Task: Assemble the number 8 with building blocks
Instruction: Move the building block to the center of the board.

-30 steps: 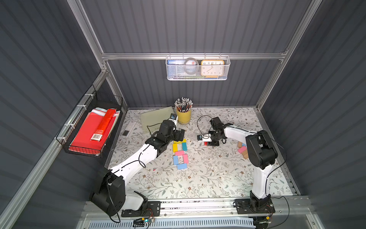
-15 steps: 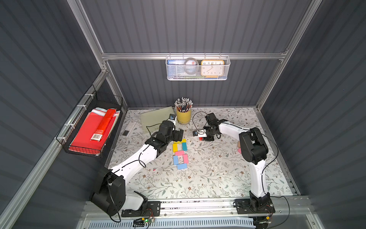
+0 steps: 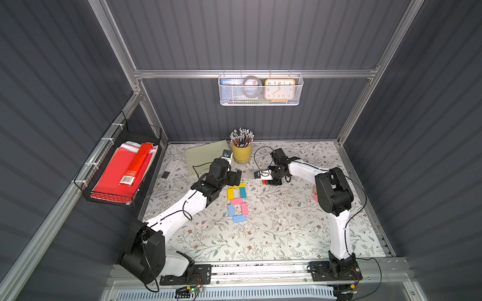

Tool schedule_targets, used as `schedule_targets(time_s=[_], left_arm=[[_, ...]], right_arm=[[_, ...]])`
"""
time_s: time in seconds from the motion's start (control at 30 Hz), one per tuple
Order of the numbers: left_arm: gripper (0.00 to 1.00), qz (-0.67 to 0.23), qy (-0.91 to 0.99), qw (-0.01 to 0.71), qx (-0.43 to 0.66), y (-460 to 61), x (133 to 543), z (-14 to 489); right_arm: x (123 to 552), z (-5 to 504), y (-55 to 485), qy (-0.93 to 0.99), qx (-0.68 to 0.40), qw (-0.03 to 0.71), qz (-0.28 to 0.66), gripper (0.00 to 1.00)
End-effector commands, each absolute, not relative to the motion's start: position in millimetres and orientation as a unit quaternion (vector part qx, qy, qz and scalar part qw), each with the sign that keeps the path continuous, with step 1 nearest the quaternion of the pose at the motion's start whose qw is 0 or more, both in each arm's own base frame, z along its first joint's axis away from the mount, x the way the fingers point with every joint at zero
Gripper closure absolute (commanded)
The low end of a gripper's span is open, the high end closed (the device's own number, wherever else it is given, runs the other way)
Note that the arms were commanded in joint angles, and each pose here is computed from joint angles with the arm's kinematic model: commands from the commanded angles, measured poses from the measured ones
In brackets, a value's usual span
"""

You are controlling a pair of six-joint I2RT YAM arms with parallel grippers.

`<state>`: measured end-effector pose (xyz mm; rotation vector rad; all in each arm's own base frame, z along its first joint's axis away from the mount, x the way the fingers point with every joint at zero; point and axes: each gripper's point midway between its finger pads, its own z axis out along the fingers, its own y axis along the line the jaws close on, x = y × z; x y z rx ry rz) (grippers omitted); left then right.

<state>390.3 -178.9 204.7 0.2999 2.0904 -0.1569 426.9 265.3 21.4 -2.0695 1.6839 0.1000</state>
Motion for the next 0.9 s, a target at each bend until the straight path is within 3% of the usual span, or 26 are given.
schedule_targets(time_s=[0.0,0.17,0.3,0.47,0.63,0.87], left_arm=[[0.02,-0.056,0.856,0.498,0.122,-172.3,390.3,209.4],[0.02,-0.057,0.857,0.498,0.124,-172.8,390.4,208.9],[0.02,-0.058,0.857,0.497,0.124,-173.2,390.4,208.6],[0.02,-0.059,0.857,0.497,0.123,-172.8,390.9,208.6],[0.02,-0.058,0.856,0.5,0.12,-171.6,390.4,210.7],[0.02,-0.06,0.854,0.504,0.118,-171.2,390.0,213.5]], right_arm=[[400.4,-14.4,236.6,0.641,-0.749,0.161,0.05,0.6],[394.2,-14.7,229.8,0.646,-0.745,0.158,0.055,0.65],[392.6,-12.0,225.1,0.648,-0.743,0.162,0.053,0.63],[397.8,-6.5,226.6,0.648,-0.74,0.177,0.048,0.47],[411.5,33.1,243.6,0.646,-0.721,0.244,0.054,0.27],[407.2,123.6,263.0,0.656,-0.645,0.38,0.093,0.22]])
